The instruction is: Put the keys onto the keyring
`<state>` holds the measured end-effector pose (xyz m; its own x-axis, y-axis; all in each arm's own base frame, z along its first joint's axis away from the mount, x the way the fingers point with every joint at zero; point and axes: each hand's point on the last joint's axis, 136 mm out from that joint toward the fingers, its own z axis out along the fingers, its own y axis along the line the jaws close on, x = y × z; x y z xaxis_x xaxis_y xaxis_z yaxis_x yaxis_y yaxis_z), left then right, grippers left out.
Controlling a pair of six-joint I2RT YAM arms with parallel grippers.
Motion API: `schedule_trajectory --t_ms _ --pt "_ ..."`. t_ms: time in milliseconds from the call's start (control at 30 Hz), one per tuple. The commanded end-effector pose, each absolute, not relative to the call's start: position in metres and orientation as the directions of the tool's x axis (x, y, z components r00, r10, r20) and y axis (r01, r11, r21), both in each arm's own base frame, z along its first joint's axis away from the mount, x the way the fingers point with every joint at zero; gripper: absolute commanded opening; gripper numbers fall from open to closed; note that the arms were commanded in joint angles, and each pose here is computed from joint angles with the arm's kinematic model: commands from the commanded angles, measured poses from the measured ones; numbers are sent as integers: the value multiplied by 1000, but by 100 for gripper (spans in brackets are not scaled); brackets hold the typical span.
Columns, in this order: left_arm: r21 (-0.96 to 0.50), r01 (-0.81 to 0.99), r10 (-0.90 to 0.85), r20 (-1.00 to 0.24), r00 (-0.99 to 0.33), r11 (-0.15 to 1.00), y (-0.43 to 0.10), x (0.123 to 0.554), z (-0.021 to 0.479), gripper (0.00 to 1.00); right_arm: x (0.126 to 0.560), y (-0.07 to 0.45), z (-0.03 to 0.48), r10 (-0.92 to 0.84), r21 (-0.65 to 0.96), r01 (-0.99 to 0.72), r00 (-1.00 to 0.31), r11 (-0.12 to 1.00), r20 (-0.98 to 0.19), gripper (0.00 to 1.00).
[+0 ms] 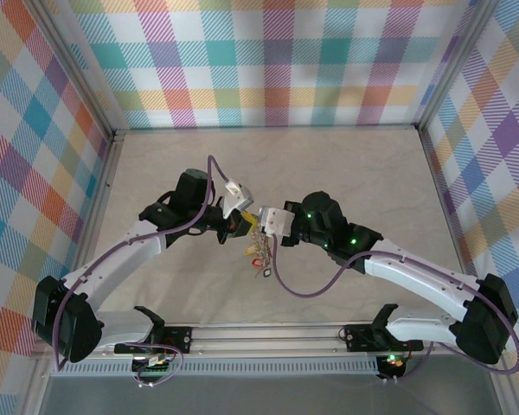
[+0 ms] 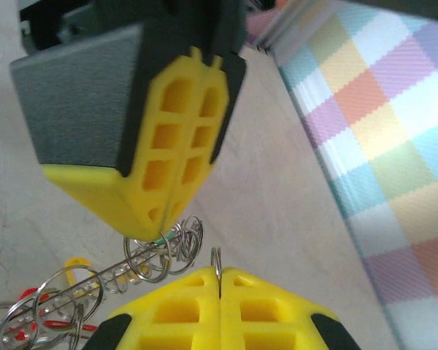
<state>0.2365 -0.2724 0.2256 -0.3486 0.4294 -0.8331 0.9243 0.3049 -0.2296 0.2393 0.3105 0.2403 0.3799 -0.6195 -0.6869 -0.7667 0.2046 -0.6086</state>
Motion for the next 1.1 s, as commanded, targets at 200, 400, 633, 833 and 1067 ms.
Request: schedule_trajectory --t_ms 200,400,633,833,1067 --pt "-339 910 392 -824 -409 238 -281 225 259 0 229 323 267 -545 -830 -558 694 8 -471 0" --pt "-343 895 399 -806 -437 286 -274 231 255 0 225 318 263 -555 -851 -523 725 -58 -407 0" --pt "-352 883 388 -801 -456 312 -268 236 255 0 213 308 263 -559 -839 -525 742 -140 -371 0" --pt "-377 869 382 -788 -482 320 -266 238 254 0 204 305 262 -549 -822 -529 760 -210 -349 0" --pt "-418 855 382 -768 -514 309 -267 237 253 0 219 309 258 -582 -830 -500 762 -247 -285 0"
